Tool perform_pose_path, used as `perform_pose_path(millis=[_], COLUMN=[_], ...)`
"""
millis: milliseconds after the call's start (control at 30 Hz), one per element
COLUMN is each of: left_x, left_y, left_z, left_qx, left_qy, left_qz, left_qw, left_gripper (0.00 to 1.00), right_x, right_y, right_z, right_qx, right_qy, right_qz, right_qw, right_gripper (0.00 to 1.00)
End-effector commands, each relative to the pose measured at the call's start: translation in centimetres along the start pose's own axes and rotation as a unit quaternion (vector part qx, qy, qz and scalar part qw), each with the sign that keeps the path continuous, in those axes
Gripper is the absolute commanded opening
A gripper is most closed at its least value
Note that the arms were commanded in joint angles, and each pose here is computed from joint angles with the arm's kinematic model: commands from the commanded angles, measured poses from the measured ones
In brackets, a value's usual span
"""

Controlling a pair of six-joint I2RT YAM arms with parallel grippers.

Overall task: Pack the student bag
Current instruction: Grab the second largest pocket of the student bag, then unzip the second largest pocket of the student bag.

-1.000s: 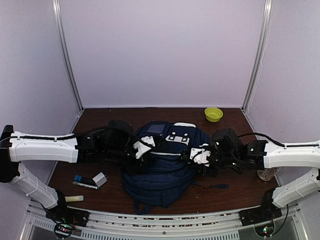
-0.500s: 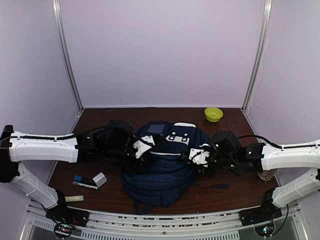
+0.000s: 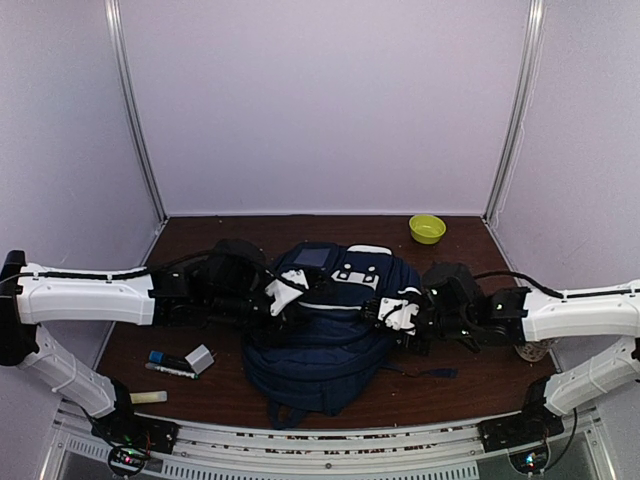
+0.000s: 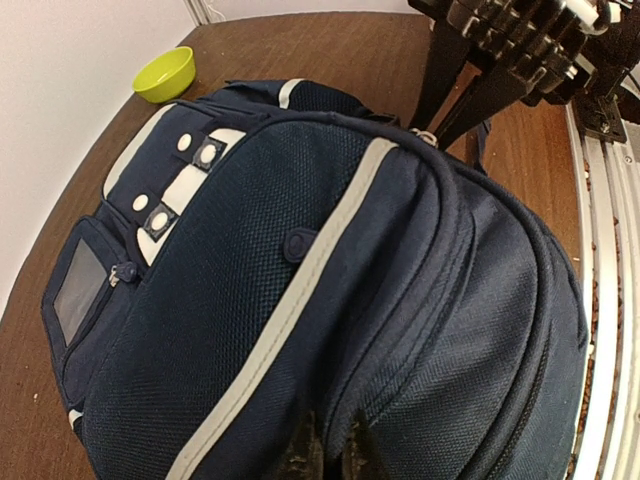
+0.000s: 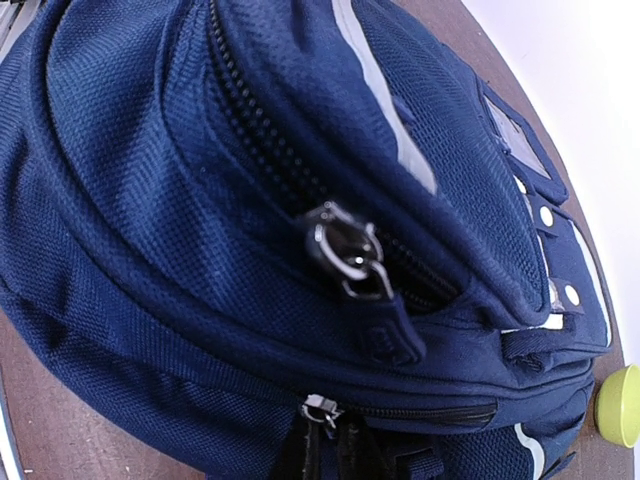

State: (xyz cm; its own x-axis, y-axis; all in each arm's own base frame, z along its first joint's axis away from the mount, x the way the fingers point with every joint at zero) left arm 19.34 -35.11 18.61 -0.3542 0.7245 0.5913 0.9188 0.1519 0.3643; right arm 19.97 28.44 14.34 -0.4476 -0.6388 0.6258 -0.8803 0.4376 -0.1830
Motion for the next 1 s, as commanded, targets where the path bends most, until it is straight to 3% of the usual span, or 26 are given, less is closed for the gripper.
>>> perform_pose_path(millis=[0, 967], left_x=[1.3, 0.5], left_y=[2.2, 2.0], left_z=[-3.1, -4.3], left_qx=[0.022, 0.03], left_qy=[-0.061, -0.078], left_qz=[-0.036, -0.014], left_qw=[0.997, 0.996], left_gripper=[0.0, 0.0], right_x=[0.8, 5.8], right_y=[0.2, 6.2], right_z=[0.1, -4.1], right_qx=[-0.016, -0.072], right_qy=[-0.006, -0.07], right_qz=[-0.002, -0.098], right_qw=[1.0, 0.99], right_gripper=[0.0, 0.0])
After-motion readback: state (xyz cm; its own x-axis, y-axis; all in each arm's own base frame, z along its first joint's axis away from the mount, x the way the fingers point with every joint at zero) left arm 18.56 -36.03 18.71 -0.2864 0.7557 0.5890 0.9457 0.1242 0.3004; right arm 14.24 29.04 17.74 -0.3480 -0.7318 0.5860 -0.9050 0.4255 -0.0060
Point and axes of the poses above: each gripper's point midway between its finger pads, its own x axis back along the fingers, its own y axis along the line the jaws close on, z = x × y, the point moved 2 cm from there along x, back along the fingers, and after that the axes turned 15 degrees about -x, right-handed, at the moved point
